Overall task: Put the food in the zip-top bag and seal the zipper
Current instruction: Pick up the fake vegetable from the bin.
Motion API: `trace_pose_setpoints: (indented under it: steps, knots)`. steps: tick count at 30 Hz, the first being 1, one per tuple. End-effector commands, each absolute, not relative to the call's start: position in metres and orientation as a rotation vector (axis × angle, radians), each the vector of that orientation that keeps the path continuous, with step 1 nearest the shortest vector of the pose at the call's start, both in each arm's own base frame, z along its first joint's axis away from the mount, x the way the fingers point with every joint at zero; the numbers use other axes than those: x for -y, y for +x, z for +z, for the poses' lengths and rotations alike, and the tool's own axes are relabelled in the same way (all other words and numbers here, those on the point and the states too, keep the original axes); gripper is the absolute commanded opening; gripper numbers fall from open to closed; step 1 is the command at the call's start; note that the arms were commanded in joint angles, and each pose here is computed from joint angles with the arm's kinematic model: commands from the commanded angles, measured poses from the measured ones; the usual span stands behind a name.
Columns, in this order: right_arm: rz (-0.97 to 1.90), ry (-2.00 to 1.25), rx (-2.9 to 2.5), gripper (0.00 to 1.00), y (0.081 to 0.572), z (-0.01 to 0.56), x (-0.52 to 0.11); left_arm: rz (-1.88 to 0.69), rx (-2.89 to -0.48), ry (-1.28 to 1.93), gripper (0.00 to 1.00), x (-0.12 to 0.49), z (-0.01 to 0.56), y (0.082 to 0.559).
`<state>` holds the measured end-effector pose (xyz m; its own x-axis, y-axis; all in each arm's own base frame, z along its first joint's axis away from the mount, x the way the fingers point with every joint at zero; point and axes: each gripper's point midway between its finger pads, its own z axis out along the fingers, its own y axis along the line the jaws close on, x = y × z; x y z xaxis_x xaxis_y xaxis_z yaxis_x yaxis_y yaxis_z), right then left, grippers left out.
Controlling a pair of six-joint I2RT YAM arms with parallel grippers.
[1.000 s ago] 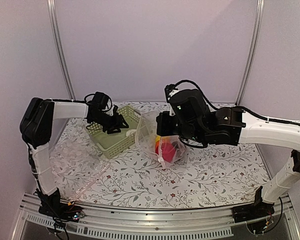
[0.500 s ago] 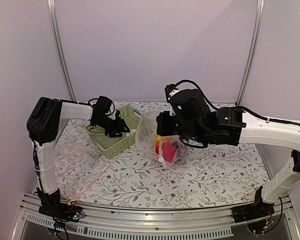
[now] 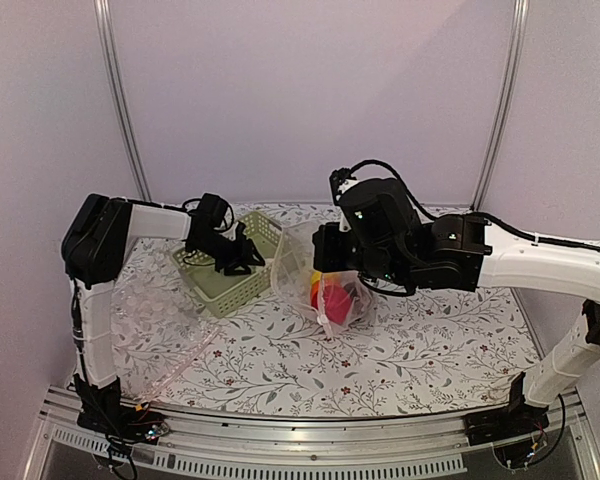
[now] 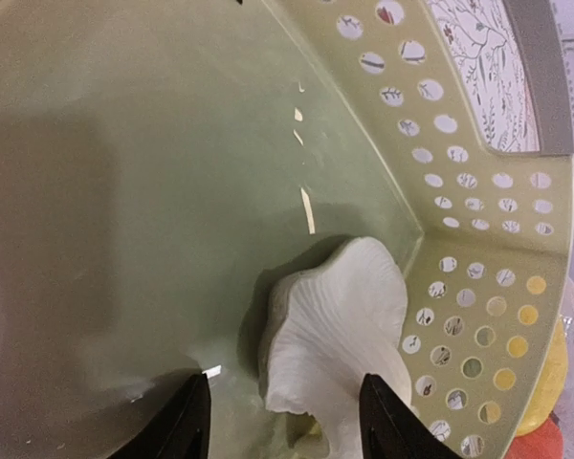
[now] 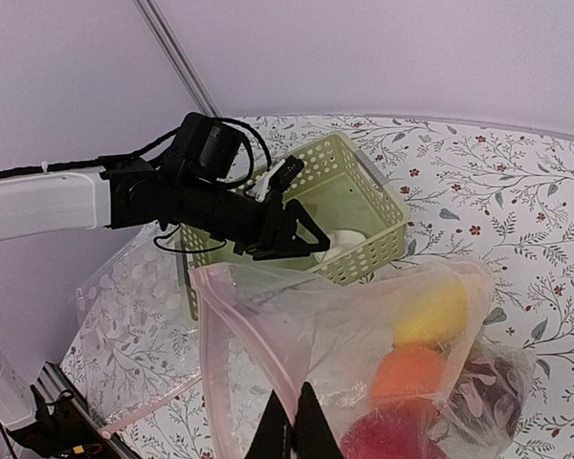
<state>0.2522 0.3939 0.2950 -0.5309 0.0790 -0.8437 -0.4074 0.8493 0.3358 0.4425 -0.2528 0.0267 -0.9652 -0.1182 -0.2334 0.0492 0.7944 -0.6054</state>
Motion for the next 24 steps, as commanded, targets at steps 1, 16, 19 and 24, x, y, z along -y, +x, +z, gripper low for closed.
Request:
trace_pose_setpoints:
  steps: [1, 16, 19, 24]
  knots:
    - [0.646, -0.236, -2.039, 0.0, 0.253, 0.301, -0.395, -0.993, -2.739, -0.046, 0.52, 0.266, 0.019, 0.44]
    - [0.635, -0.232, -2.039, 0.0, 0.255, 0.301, -0.394, -1.066, -2.674, 0.035, 0.58, 0.294, 0.03, 0.447]
    - [0.633, -0.235, -2.039, 0.0, 0.255, 0.301, -0.395, -1.088, -2.666, 0.051, 0.5, 0.298, 0.031, 0.447]
    - [0.629, -0.237, -2.041, 0.0, 0.255, 0.3, -0.395, -1.123, -2.642, 0.071, 0.35, 0.301, 0.036, 0.447]
